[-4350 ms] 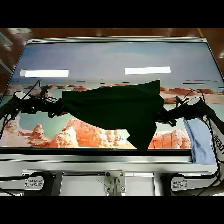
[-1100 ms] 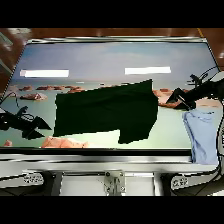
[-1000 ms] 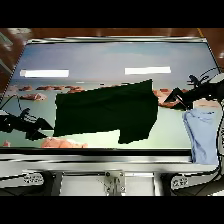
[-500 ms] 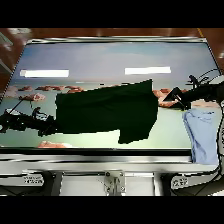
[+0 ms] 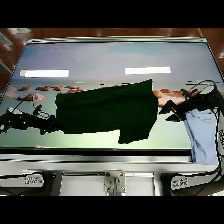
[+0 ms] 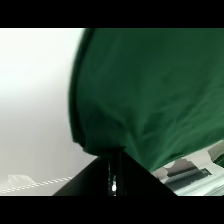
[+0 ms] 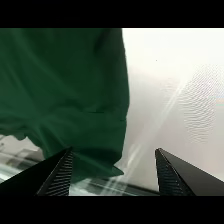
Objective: Fold the shirts.
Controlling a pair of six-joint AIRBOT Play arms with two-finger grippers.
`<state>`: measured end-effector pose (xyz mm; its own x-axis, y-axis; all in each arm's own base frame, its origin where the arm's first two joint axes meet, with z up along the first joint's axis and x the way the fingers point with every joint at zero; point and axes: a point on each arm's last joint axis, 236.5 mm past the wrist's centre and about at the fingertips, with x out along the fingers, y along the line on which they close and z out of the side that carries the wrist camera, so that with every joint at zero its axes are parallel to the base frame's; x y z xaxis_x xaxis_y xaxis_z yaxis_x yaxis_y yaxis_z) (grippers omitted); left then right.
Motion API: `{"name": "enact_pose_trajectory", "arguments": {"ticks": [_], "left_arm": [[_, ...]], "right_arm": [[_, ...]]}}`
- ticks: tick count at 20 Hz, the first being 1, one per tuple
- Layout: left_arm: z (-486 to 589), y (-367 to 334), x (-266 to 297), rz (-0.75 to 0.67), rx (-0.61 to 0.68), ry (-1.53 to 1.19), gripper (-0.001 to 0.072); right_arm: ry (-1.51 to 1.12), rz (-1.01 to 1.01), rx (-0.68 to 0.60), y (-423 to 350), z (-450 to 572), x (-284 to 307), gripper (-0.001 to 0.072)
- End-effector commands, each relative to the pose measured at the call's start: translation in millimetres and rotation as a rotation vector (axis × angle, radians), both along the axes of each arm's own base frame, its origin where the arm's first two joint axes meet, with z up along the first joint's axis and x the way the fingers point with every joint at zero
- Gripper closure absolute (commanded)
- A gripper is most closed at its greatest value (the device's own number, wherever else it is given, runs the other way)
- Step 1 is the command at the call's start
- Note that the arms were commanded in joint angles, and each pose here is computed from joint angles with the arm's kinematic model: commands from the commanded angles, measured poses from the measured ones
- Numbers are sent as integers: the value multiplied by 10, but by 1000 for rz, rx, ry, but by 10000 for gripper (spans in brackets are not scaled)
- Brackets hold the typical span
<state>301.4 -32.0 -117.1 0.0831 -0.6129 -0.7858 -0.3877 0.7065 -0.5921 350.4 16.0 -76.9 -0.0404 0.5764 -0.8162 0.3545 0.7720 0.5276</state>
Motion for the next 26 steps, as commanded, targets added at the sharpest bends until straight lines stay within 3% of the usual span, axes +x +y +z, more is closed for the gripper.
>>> {"name": "enact_pose_trajectory", "arguments": {"ticks": [1,8,9,10,12,13,17,20,22,24,26], "left_arm": [[141,-12,39,-11,1,-45,672],[231,0,71,-11,13,-76,671],[231,1,72,-11,13,-76,671],[227,10,81,-8,17,-79,672],[252,40,139,-8,31,-104,672],[310,62,194,-18,42,-134,673],[1276,304,733,-26,196,-466,675],[3004,304,939,-16,328,-905,673],[4381,216,705,29,445,-1256,673],[5569,106,161,85,592,-1581,673],[6228,-104,-424,97,663,-1774,672]], "right_arm": [[13,-77,51,167,-233,-85,86],[-31,-104,-12,385,-510,-7,89],[-55,-116,-38,441,-545,78,129],[-69,-141,-55,487,-561,151,243],[-73,-158,-46,575,-538,198,615],[-78,-141,-21,627,-459,192,648],[-419,80,-16,616,552,481,649],[-916,71,-106,566,2374,861,649],[-1345,-8,-229,457,3974,743,649],[-1704,-114,-364,328,5315,162,650],[-1882,-189,-427,299,6013,-494,650]]}}
